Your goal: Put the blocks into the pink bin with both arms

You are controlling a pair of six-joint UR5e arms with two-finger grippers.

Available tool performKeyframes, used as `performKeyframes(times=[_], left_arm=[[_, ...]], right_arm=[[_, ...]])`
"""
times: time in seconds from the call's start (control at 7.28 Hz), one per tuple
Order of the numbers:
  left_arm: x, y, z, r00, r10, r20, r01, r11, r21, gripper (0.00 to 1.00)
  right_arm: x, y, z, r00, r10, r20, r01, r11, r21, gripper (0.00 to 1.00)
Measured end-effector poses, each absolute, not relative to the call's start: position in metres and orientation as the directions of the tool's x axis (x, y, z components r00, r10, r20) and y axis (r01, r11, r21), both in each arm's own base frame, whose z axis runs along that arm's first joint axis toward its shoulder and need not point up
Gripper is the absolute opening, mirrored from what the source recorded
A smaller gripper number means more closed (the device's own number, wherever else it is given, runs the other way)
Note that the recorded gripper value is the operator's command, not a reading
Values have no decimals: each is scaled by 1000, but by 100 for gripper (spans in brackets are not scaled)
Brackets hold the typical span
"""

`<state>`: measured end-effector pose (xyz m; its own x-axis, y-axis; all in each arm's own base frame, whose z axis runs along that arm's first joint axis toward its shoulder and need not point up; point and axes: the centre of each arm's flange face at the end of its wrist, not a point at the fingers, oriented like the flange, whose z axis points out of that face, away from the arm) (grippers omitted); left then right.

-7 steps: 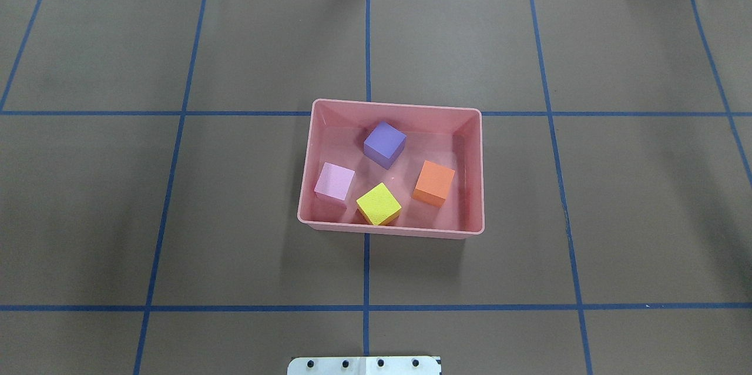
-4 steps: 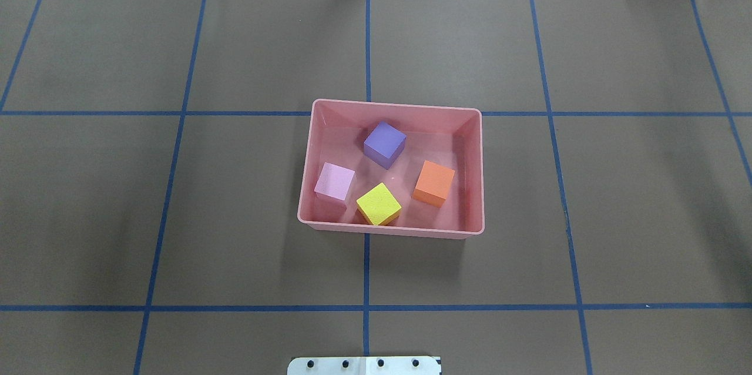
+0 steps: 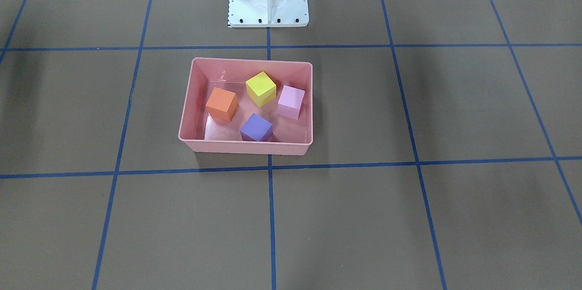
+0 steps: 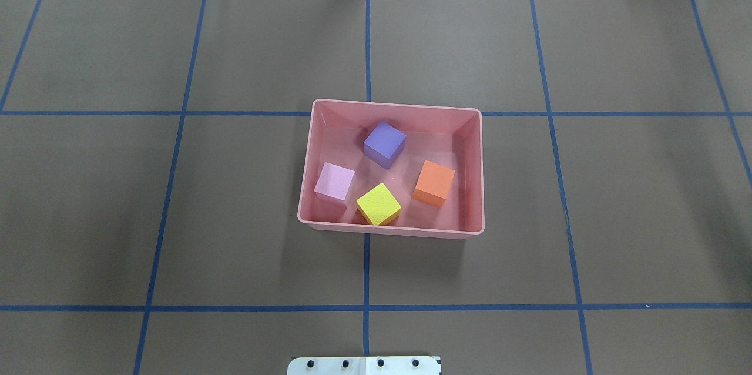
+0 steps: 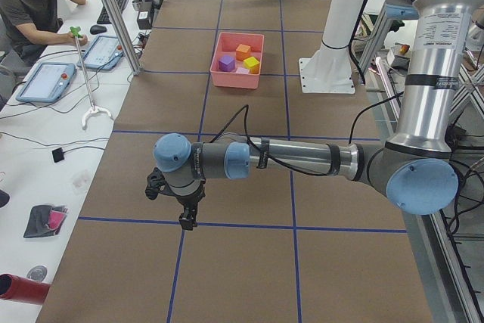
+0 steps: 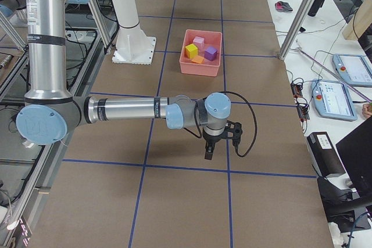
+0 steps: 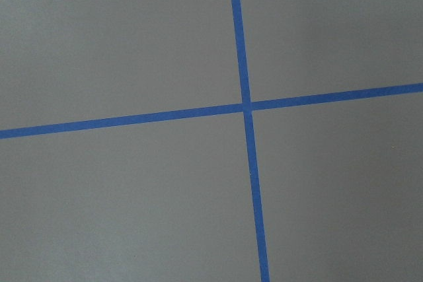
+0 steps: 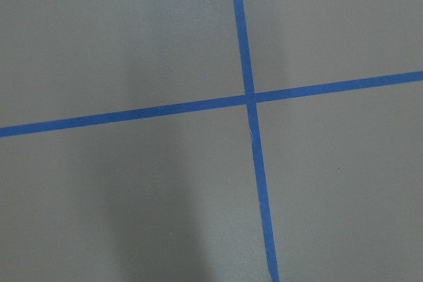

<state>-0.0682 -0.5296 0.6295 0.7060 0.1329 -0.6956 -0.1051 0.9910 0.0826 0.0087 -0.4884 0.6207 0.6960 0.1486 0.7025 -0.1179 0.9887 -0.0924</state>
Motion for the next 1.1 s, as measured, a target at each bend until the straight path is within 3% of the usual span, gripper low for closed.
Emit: performKeyframes(times=[1.1], left_arm=[[-68, -528, 609, 707, 167, -687, -104, 986, 132, 100]], right_arm=[[3, -493, 612, 652, 142, 745, -103, 990, -99, 100]])
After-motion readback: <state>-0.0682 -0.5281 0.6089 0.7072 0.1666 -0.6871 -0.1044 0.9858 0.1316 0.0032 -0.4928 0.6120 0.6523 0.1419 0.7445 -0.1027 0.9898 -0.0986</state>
